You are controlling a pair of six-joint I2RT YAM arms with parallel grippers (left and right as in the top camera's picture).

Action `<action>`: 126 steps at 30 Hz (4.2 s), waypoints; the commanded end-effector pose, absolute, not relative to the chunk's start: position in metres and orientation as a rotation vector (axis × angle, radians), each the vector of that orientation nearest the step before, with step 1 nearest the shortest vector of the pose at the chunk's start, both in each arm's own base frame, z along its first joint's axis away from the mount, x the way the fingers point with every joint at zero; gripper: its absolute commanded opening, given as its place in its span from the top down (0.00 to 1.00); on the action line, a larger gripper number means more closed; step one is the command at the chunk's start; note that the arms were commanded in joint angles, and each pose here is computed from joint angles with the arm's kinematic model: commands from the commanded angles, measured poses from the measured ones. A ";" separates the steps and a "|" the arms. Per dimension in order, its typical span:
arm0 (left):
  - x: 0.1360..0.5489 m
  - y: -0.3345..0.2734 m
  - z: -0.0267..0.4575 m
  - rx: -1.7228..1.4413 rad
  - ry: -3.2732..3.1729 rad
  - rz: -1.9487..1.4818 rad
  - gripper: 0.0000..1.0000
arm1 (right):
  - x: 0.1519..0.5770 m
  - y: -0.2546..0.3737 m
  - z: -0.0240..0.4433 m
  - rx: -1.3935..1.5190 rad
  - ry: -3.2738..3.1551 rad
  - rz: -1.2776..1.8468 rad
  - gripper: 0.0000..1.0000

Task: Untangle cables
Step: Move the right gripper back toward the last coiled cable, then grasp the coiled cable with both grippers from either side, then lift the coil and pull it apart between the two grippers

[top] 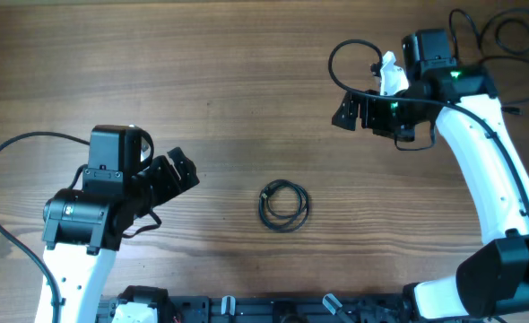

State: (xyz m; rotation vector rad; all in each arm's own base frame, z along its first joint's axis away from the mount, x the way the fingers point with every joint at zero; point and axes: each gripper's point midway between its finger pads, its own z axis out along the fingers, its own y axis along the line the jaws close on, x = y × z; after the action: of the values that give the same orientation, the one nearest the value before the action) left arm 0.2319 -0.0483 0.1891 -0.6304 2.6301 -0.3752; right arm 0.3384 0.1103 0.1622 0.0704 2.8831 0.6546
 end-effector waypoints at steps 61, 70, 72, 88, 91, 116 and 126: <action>0.198 -0.184 0.019 -0.205 3.322 -0.415 0.17 | 0.233 0.146 0.022 0.229 3.208 0.370 0.18; 0.204 -0.187 0.000 -0.215 3.328 -0.402 0.37 | 0.232 0.150 0.023 0.226 3.209 0.416 0.33; 0.207 -0.189 0.000 -0.210 3.314 -0.412 0.39 | 0.232 0.150 0.023 0.226 3.211 0.414 0.33; 0.217 -0.182 -0.009 -0.221 3.252 -0.344 0.60 | 0.231 0.154 0.024 0.218 3.213 0.450 0.33; 0.213 -0.180 -0.013 -0.222 3.258 -0.344 0.62 | 0.230 0.158 0.025 0.207 3.217 0.483 0.33; 0.226 -0.228 0.089 0.043 2.995 -0.864 0.96 | 0.231 0.189 0.038 0.077 3.174 0.791 0.39; 0.230 -0.155 0.075 -0.233 3.015 -0.310 0.96 | 0.234 0.121 0.017 0.352 3.184 0.141 0.41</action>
State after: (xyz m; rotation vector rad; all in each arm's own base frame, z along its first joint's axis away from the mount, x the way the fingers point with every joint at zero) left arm 0.2157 -0.1913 0.0760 -0.0896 3.0688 -0.5774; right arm 0.2282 0.1560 0.0289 0.2050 3.2179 0.4456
